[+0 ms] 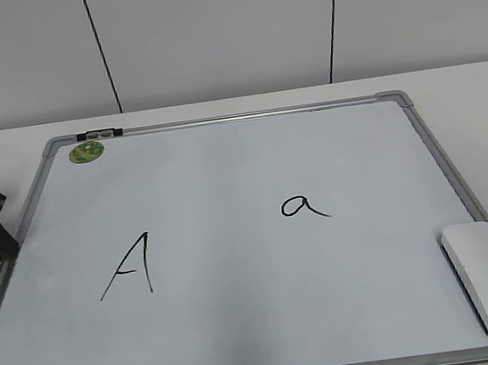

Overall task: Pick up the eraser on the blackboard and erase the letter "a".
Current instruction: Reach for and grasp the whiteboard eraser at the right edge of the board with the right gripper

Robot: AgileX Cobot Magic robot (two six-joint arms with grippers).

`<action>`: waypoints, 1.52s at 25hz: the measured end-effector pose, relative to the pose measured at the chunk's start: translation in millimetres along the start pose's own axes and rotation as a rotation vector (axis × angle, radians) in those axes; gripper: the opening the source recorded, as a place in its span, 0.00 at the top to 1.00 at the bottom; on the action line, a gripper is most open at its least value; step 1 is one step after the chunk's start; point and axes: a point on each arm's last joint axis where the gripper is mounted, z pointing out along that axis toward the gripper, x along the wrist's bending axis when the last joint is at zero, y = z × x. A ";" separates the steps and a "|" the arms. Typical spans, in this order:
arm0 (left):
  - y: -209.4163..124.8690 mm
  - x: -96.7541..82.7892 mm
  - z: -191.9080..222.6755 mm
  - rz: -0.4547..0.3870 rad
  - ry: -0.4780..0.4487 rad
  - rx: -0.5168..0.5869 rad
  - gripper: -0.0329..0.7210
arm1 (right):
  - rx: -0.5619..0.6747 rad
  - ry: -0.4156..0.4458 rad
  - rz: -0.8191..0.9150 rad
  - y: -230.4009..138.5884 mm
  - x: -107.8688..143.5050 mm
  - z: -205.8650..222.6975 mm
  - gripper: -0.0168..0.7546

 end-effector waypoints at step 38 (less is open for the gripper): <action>-0.1 -0.1 0.0 -0.001 -0.001 0.001 0.89 | 0.830 -0.058 0.097 -22.5 7.4 253.2 0.16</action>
